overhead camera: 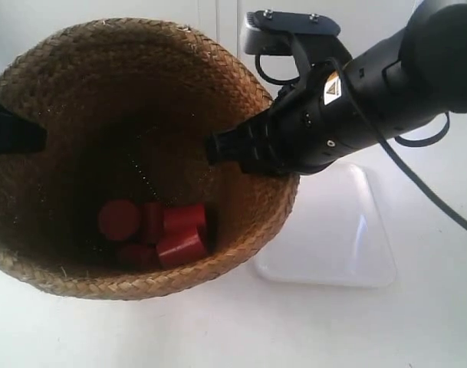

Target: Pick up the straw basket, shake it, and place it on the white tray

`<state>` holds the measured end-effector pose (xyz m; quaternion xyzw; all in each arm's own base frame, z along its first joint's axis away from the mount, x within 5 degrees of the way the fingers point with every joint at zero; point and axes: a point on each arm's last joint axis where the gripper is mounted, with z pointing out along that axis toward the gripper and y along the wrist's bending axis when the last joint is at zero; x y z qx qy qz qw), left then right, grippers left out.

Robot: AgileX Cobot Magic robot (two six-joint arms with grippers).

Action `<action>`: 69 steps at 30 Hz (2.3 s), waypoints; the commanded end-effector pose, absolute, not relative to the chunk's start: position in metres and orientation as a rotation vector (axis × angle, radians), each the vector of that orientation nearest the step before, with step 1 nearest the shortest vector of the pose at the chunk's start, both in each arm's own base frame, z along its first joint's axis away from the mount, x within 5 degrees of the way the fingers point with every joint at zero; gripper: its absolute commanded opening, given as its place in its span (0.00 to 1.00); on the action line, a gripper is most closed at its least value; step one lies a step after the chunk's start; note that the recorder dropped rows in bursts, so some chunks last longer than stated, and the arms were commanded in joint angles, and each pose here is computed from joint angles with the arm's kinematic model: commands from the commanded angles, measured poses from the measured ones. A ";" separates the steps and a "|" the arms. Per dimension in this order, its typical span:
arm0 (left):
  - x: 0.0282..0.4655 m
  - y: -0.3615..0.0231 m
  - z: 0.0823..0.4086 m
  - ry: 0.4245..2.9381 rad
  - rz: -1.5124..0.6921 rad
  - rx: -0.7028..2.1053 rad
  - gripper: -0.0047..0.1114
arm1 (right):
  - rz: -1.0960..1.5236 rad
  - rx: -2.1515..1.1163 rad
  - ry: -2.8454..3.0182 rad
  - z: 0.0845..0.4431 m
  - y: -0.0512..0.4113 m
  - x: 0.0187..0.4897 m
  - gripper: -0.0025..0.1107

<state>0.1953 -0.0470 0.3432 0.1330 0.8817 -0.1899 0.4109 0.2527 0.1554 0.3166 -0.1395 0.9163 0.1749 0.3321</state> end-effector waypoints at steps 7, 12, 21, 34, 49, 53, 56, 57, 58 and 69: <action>0.167 -0.054 0.415 2.056 -0.511 0.477 0.04 | 0.404 -0.479 2.355 0.384 0.146 0.238 0.02; 0.182 -0.053 0.387 2.088 -0.533 0.393 0.04 | 0.456 -0.473 2.128 0.380 0.153 0.238 0.02; 0.185 -0.048 0.380 2.125 -0.522 0.381 0.04 | 0.458 -0.450 2.291 0.362 0.149 0.244 0.02; 0.184 -0.048 0.365 2.174 -0.540 0.373 0.04 | 0.422 -0.433 2.385 0.319 0.148 0.245 0.02; 0.145 -0.053 0.456 1.885 -0.522 0.489 0.04 | 0.505 -0.473 2.033 0.458 0.127 0.204 0.02; 0.180 -0.049 0.393 2.110 -0.555 0.358 0.04 | 0.481 -0.444 2.176 0.377 0.142 0.227 0.02; 0.182 -0.051 0.382 2.152 -0.563 0.429 0.04 | 0.455 -0.440 2.345 0.351 0.142 0.234 0.02; 0.178 -0.053 0.388 2.109 -0.582 0.437 0.04 | 0.457 -0.466 2.314 0.355 0.142 0.231 0.02; 0.177 -0.053 0.391 2.091 -0.584 0.423 0.04 | 0.460 -0.460 2.295 0.358 0.141 0.230 0.02; 0.176 -0.050 0.390 2.106 -0.546 0.390 0.04 | 0.442 -0.460 2.291 0.350 0.139 0.228 0.02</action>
